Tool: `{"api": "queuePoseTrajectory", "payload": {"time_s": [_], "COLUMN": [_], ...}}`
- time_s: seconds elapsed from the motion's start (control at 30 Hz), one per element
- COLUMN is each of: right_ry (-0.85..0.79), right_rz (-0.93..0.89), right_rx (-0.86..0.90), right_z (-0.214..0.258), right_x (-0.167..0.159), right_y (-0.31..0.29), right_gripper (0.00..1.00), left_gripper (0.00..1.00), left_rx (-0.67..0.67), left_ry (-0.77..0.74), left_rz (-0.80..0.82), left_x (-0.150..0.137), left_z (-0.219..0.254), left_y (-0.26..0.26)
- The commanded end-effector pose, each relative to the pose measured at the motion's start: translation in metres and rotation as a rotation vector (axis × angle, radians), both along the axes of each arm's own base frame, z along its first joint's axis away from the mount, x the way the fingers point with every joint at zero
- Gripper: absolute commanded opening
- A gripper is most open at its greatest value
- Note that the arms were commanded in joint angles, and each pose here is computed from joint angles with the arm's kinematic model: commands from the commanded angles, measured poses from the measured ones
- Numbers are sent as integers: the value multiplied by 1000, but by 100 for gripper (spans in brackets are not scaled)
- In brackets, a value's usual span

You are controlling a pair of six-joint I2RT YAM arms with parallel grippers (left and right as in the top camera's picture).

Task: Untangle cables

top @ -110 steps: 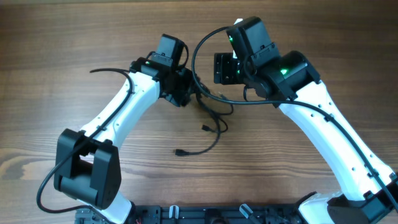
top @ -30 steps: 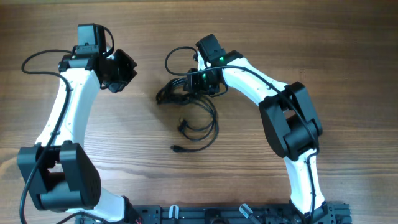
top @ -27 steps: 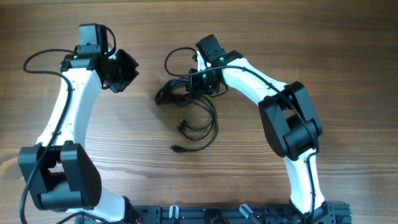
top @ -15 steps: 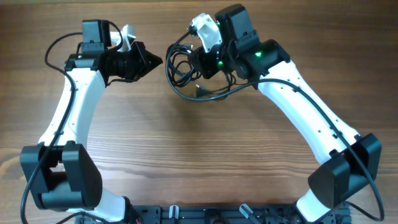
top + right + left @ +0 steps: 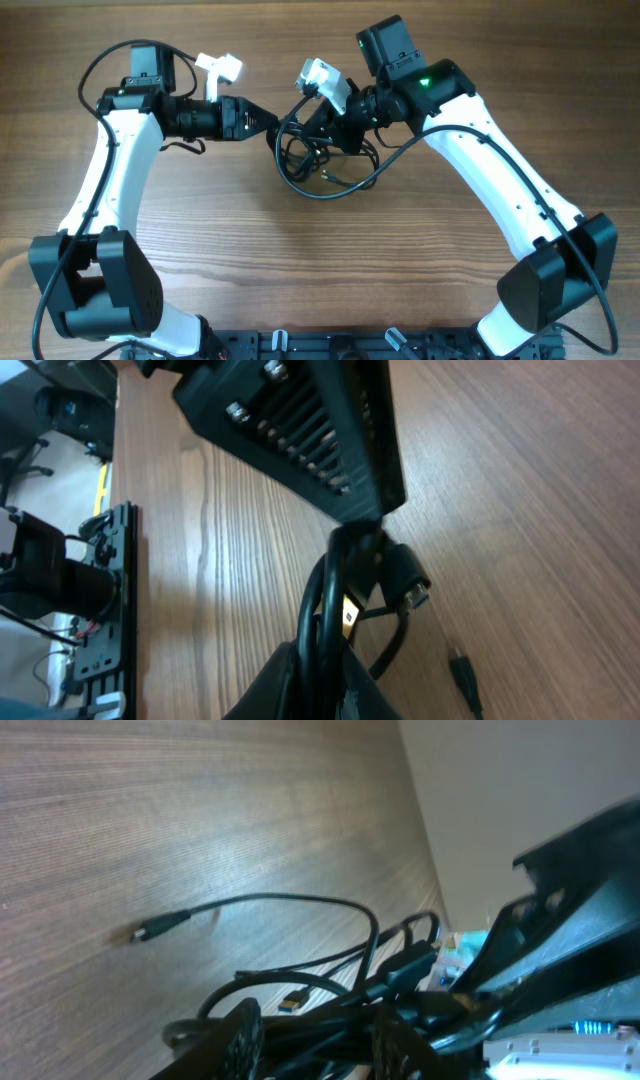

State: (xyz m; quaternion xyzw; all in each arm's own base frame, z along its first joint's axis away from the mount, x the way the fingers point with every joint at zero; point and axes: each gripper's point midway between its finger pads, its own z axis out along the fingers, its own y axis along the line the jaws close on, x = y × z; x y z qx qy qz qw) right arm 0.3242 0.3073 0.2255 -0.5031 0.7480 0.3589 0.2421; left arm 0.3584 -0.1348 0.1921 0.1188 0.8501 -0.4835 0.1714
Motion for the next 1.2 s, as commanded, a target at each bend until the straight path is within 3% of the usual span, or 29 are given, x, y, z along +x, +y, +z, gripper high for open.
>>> {"api": "queuePoseTrajectory", "payload": {"time_s": [0.0,0.43,0.53,0.57,0.67,0.73,0.83,0.9,1.03,1.17], "right_ry": [-2,67,100,132,218,294,357,295,180,232], "right_rz": [53,-43,-110,-173,-381,-590,-890,-1170,-1366,-1296], "right_rx": [74,105,118,123,104,82,48,-55,-252,-334], "right_z": [18,26,29,30,26,20,9,-7,-30,-57], "right_x": [-10,1,12,21,49,71,98,117,119,106], "right_y": [6,11,8,3,-18,-36,-66,-109,-158,-155], "right_gripper": [13,6,4,4,4,4,4,4,4,4], "left_gripper": [38,43,34,26,24,4,4,4,4,4], "left_rx": [2,-1,41,53,50,35,30,100,44,-57], "left_ry": [-111,-81,-50,-43,-20,62,326,428,380,235], "left_rz": [-92,-311,-300,-295,-281,-193,69,225,217,228], "left_x": [-9,-55,-57,-56,-56,-45,-20,-10,1,22], "left_z": [5,2,-5,-7,-7,-5,-7,-21,-10,28], "left_y": [-7,-70,-65,-64,-64,-66,-64,-53,-58,-52]}}
